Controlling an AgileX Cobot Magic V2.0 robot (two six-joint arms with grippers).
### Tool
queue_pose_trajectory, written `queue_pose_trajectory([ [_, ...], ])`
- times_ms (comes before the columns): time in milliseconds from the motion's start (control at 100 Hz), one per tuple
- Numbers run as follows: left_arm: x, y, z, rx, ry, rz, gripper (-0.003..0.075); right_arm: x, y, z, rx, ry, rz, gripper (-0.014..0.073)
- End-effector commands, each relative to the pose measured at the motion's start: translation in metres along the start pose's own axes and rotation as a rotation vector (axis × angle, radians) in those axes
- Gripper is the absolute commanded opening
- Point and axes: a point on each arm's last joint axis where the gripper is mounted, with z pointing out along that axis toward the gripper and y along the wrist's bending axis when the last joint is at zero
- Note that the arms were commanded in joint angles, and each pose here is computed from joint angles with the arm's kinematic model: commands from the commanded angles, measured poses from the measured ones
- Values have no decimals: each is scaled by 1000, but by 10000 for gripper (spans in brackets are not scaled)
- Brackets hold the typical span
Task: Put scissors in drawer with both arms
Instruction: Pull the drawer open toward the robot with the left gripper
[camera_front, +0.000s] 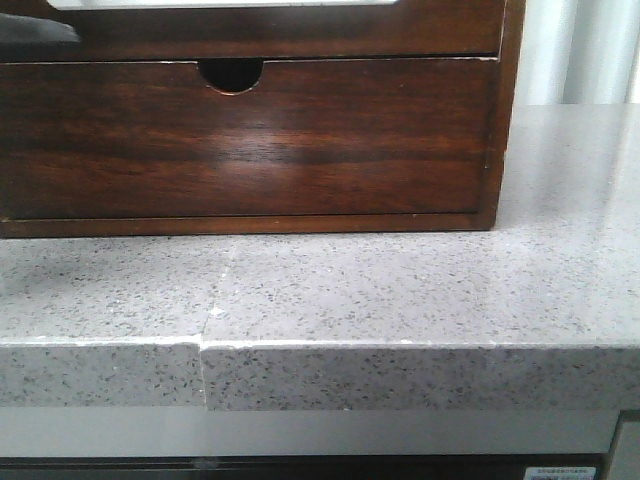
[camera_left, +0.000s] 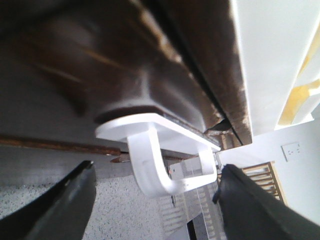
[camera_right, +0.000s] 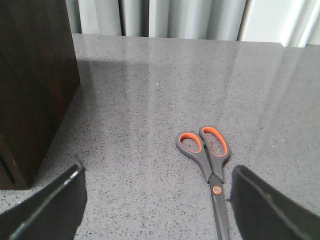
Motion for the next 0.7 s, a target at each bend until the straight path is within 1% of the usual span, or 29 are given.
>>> queue_pose_trajectory([
  [0,-8,-18,2,112,-34,-15,471,-17,0,-2,1,-102,-15,534],
  [140,-10,-16,4,99,-42,-14,467,-17,0,-2,1,-102,-15,534],
  [360,-10,-16,4,99,-42,-14,366,-17,0,-2,1,-102,-15,534],
  [470,-11,-17,4,99,-45,-11,330,-17,0,-2,1,-102,-15,534],
  [550,-13,-20,4,106,-48,-1,313,-17,0,-2,1,-102,-15,534],
  [690,-16,-24,4,110,-58,12,312,-17,0,-2,1,-102,-15,534],
])
